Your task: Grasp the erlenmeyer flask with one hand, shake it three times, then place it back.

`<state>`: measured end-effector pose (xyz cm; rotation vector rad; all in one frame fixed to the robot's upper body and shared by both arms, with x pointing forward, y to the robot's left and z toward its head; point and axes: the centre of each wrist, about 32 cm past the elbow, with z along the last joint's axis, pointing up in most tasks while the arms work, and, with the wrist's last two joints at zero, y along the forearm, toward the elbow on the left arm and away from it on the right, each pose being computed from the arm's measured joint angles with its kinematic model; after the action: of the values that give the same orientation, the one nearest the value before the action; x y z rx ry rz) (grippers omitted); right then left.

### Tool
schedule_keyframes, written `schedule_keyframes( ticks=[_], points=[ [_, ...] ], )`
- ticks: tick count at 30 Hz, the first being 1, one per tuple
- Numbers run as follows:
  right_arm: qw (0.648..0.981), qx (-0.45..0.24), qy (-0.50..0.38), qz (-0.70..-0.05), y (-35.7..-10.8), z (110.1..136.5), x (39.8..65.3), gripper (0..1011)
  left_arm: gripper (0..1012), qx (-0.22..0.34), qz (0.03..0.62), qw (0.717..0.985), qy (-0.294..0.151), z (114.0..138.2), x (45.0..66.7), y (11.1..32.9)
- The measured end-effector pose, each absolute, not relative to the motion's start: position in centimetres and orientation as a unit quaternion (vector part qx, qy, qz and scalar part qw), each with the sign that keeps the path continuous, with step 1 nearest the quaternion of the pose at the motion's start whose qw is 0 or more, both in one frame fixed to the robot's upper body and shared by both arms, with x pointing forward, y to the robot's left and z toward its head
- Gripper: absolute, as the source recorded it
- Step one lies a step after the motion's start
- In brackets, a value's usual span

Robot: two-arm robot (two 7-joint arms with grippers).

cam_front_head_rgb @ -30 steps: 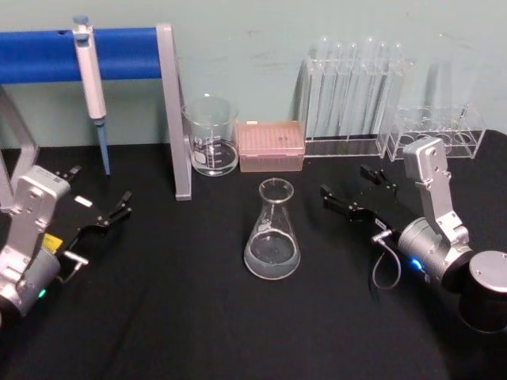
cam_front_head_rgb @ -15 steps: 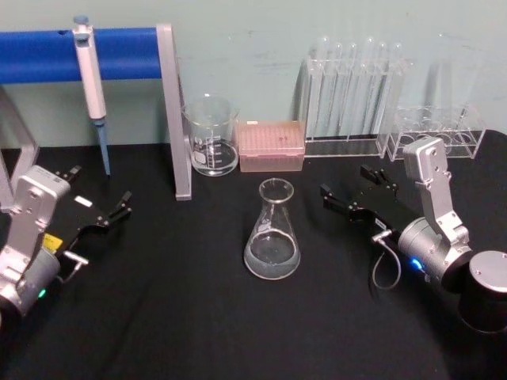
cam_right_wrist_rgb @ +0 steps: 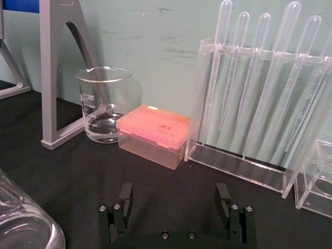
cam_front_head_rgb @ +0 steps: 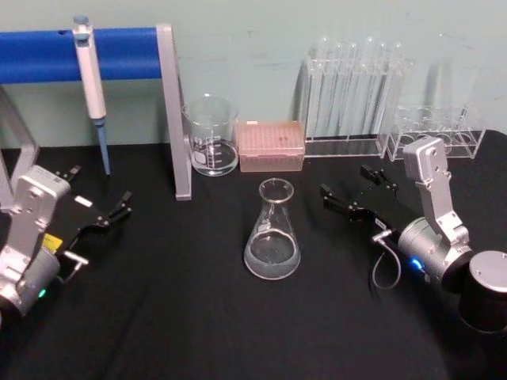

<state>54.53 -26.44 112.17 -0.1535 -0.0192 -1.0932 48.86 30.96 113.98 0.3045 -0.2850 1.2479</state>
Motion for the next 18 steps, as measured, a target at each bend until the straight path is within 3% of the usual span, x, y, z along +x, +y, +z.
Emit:
schedule_keyframes(
  ticks=[18],
  points=[
    [0.851, -0.073, -0.009, -0.519, -26.44, 112.17, 54.53, 1002, 1001, 0.141, 0.580, 0.791, -0.132, 113.98, 48.86, 30.97]
  ],
)
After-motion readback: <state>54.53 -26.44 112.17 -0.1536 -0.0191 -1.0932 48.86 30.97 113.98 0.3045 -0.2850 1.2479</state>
